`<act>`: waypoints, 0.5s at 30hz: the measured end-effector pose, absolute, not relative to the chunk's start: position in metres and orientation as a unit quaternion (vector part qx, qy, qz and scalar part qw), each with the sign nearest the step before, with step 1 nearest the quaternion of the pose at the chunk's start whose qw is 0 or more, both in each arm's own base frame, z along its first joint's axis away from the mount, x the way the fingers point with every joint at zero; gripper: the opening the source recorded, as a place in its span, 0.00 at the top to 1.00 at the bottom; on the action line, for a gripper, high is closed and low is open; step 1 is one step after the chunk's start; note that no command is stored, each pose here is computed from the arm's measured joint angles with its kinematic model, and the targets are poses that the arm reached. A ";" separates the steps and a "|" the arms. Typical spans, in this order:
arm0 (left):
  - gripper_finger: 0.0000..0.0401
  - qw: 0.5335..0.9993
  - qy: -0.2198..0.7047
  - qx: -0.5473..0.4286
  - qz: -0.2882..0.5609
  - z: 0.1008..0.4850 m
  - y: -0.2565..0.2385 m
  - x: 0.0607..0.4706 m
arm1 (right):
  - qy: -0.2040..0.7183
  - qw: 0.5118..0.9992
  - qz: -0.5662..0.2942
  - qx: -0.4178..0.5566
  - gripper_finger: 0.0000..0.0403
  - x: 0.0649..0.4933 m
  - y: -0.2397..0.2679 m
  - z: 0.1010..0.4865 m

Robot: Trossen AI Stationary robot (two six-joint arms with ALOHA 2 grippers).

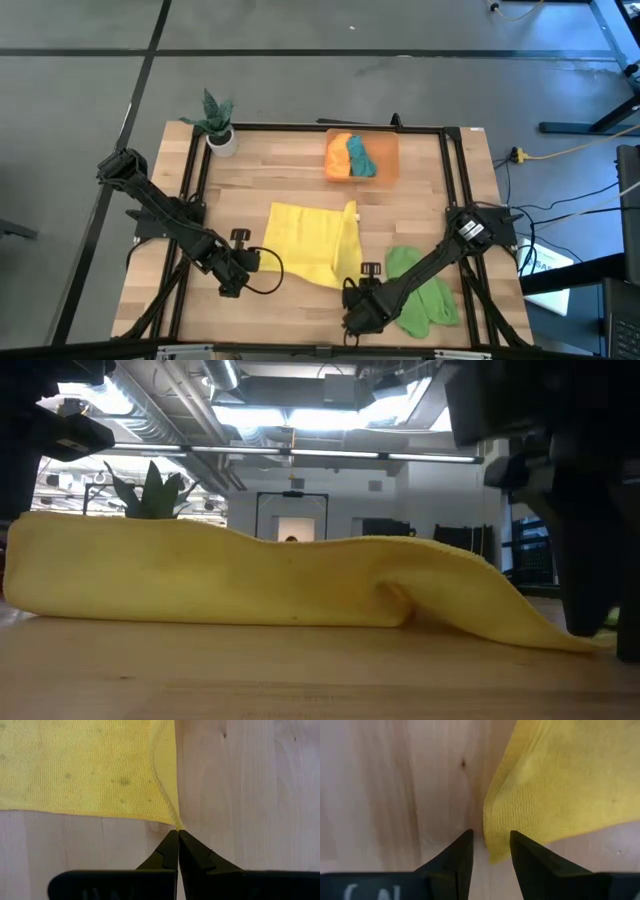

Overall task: Roll microfiber towels into tight, uniform cylinder then place into a basket
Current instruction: Roll the yellow microfiber towel

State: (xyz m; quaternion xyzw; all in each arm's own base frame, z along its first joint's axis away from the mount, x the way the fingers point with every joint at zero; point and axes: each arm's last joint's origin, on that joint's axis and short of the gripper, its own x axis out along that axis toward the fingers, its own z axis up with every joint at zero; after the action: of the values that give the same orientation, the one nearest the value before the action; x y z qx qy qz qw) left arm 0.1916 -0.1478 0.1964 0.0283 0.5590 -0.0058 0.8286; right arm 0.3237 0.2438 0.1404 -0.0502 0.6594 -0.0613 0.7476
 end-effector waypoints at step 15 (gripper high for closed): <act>1.00 0.829 0.559 0.028 -0.006 0.196 -0.148 0.192 | 0.663 0.739 -0.105 -0.056 0.67 0.324 0.241 0.131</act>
State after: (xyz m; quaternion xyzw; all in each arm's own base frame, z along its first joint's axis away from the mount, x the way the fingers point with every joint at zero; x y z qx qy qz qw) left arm 0.1916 -0.1478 0.1964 0.0280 0.5591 -0.0059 0.8286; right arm 0.3238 0.2406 0.1309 -0.0562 0.6627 -0.1050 0.7394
